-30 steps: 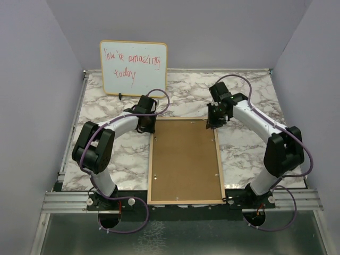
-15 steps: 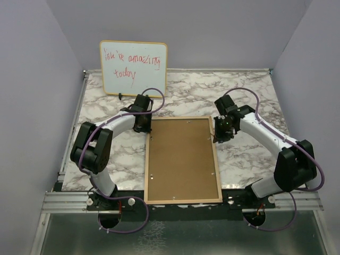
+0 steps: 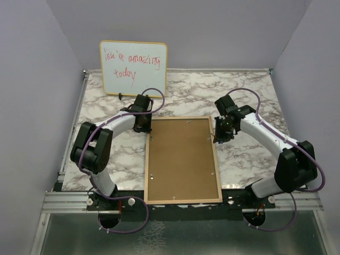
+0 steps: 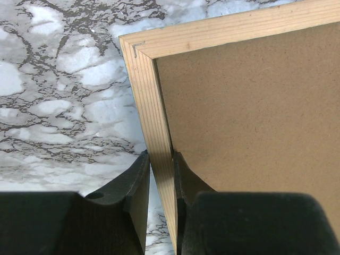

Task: Take the photo out of the frame
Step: Release the photo frame item from the photo frame.

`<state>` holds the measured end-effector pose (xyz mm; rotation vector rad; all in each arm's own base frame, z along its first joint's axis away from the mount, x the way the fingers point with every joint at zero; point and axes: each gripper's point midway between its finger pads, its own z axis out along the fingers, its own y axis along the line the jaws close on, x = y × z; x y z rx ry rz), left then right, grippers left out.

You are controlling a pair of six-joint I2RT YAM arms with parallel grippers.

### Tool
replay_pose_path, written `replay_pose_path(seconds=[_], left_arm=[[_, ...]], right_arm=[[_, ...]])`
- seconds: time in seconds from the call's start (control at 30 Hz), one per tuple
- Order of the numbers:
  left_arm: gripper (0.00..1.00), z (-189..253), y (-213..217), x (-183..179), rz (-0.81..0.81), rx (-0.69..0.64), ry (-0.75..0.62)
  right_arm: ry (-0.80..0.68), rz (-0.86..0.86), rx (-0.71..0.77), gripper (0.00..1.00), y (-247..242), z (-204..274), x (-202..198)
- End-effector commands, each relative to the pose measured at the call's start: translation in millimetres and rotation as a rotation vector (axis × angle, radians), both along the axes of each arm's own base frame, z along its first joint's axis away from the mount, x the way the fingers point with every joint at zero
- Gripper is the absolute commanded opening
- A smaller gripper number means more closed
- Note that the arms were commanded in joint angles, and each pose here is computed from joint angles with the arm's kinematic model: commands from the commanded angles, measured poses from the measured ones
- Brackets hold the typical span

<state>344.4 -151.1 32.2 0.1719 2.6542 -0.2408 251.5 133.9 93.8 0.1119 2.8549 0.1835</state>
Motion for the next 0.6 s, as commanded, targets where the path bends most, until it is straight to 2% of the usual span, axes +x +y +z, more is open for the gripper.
replay_pose_path(seconds=[0.0,0.57], left_arm=[[0.0,1.2,11.8,-5.6,0.017,0.04,0.009],[0.0,0.6,13.6,-4.9,0.028,0.048,0.008]], right_arm=[[0.016,-0.063,-0.089,0.01,-17.0,2.9,-8.0],[-0.015,0.003,0.031,0.01,18.3,14.4,-4.4]])
